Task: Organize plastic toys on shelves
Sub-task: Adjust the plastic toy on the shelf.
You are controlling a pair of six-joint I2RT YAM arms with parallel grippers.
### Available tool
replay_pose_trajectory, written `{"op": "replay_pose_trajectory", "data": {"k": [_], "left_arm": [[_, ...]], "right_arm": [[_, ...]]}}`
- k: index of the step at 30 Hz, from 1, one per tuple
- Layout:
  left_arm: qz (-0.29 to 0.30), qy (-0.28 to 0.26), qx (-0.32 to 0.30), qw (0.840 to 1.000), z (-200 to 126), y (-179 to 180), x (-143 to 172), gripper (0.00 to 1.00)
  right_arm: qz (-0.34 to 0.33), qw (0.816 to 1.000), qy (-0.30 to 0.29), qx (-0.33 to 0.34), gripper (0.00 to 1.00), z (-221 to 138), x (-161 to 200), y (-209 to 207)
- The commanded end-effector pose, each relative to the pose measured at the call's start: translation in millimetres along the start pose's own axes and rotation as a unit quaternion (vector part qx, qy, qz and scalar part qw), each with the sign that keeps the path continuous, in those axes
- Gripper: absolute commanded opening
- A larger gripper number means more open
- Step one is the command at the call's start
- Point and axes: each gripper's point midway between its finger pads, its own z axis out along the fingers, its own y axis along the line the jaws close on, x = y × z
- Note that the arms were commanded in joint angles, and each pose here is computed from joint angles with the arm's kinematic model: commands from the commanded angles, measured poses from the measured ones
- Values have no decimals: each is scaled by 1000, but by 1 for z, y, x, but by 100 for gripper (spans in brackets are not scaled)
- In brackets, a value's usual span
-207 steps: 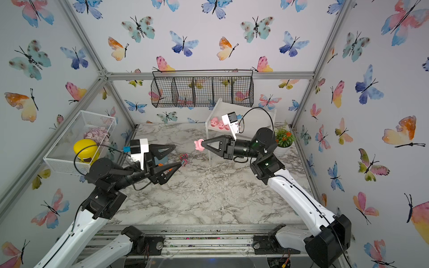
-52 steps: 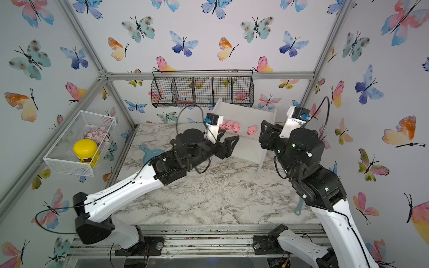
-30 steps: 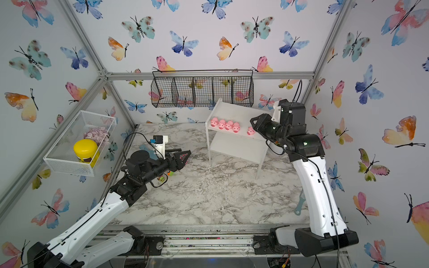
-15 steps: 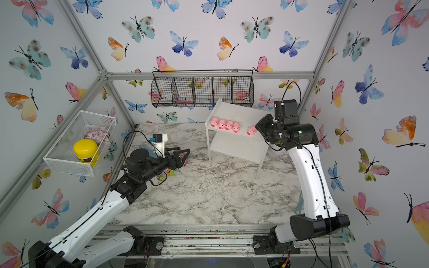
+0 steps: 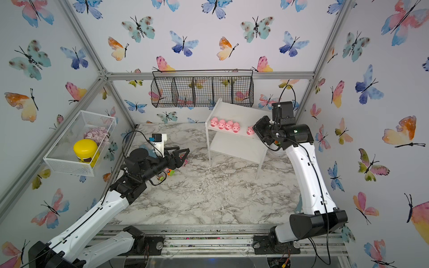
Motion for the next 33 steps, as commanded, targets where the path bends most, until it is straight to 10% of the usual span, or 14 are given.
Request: {"op": "replay_pose_trajectory", "data": {"k": [1,33], "left_arm": [[10,-15,15,1000,-1,-9,-13,78],[18,-12,9,1000,-4,-8,-14,78]], "right_arm": [[0,1000,11,-5,29,0,6,-1],[-165,985,53,-1,10,3,6,13]]}}
